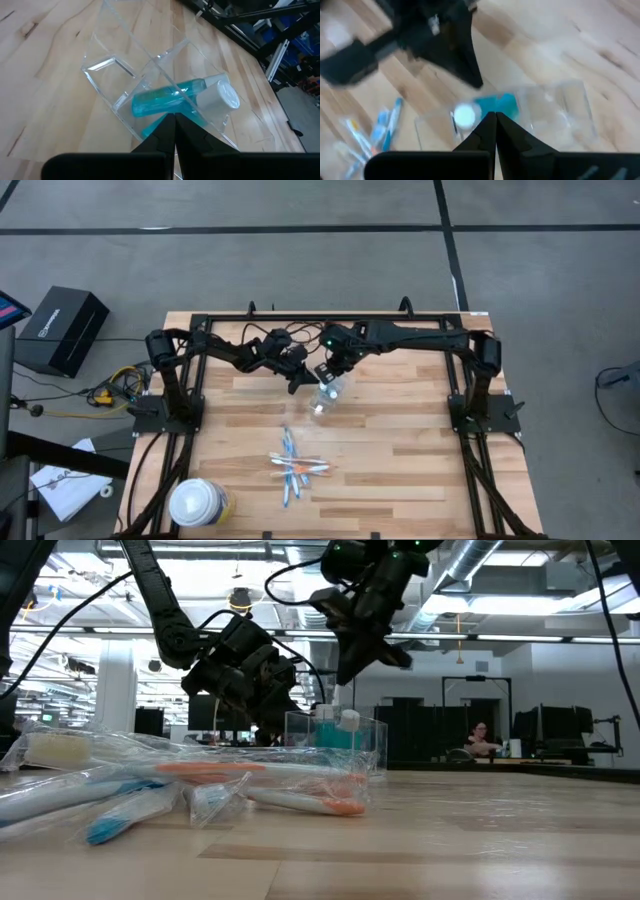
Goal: Pick & Place toothbrushing station
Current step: Adjust the mouthwashes in the transparent organizer
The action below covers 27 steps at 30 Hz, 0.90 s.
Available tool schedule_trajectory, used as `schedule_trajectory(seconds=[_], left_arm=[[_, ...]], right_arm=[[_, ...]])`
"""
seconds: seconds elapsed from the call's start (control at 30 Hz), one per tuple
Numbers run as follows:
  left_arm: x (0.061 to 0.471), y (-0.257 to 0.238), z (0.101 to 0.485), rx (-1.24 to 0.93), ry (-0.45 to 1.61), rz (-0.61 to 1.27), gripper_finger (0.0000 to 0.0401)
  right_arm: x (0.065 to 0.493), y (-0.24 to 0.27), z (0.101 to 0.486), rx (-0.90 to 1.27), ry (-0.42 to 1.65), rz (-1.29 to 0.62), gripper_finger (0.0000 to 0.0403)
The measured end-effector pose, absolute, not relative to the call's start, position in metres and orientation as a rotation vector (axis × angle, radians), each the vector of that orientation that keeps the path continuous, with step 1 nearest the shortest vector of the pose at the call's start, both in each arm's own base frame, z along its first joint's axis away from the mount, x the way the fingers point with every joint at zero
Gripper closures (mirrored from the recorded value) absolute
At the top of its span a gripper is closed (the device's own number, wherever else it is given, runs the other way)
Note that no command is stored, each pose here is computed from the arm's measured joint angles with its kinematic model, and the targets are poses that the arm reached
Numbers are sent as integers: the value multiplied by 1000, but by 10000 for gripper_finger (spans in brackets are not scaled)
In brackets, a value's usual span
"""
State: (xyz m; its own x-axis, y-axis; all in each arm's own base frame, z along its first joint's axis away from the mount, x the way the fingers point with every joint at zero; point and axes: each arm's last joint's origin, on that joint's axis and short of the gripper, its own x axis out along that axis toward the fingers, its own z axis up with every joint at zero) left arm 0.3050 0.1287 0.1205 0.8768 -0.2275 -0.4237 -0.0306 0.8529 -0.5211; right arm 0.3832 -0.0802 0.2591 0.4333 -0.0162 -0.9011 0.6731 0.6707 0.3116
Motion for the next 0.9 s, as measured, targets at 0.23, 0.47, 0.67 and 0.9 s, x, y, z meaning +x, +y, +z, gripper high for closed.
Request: schedule_trajectory(seconds=[0.23,0.47,0.67,0.9], left_arm=[[305,129,120,-544,496,-107,400],[305,129,121,-539,494,-110,400],[305,129,121,-539,494,-110,400],[305,129,121,-540,494,-111,400]], right_arm=[[385,-43,258,707,1111,-434,403],[385,-28,257,712,1129,-452,403],[384,-24,246,730,1137,-463,403],[382,-19,231,732,1147,-453,403]])
